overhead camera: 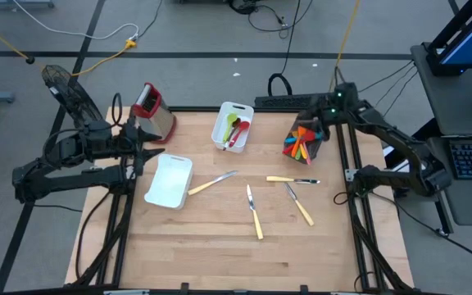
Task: Pick & Place Kitchen Items
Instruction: Put the yellow knife into the bottom white bin
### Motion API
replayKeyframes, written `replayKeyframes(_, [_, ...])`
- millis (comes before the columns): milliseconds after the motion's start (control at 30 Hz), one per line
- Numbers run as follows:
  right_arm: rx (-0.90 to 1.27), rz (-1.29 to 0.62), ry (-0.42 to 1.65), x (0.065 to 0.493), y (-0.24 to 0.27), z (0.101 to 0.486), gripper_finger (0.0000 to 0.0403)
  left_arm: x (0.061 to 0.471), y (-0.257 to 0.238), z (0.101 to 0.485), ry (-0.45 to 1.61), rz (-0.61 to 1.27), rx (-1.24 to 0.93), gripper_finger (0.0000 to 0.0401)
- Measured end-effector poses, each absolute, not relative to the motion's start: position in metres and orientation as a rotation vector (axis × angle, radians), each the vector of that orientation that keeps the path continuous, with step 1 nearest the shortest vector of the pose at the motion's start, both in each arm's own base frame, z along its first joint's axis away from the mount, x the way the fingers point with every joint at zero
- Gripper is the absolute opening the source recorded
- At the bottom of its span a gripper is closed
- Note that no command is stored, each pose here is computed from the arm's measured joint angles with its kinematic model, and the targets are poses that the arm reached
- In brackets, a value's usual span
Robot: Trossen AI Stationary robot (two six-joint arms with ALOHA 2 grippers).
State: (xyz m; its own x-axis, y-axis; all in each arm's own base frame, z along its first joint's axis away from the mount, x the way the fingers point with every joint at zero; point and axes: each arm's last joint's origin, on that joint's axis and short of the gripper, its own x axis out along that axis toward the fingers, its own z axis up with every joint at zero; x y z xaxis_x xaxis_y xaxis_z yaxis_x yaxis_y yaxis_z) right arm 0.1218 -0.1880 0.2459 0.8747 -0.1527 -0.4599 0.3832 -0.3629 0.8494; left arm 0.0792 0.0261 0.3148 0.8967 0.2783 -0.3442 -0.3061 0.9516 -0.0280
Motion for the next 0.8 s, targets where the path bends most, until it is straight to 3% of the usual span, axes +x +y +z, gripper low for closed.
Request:
replayKeyframes(367, [1.510, -0.353, 0.053, 0.119, -0.146, 0.299, 0.0096, 0.080, 0.026, 0.316, 0.305, 0.330, -0.245, 0.0216])
replayKeyframes(700, [1.276, -0.157, 0.060, 0.119, -0.094, 0.326, 0.0011, 0.081, 0.027, 0.321, 0.259, 0.323, -0.213, 0.0216])
replayKeyframes(800, [1.256, -0.099, 0.089, 0.124, -0.082, 0.328, 0.0006, 0.081, 0.027, 0.321, 0.260, 0.322, -0.202, 0.0216])
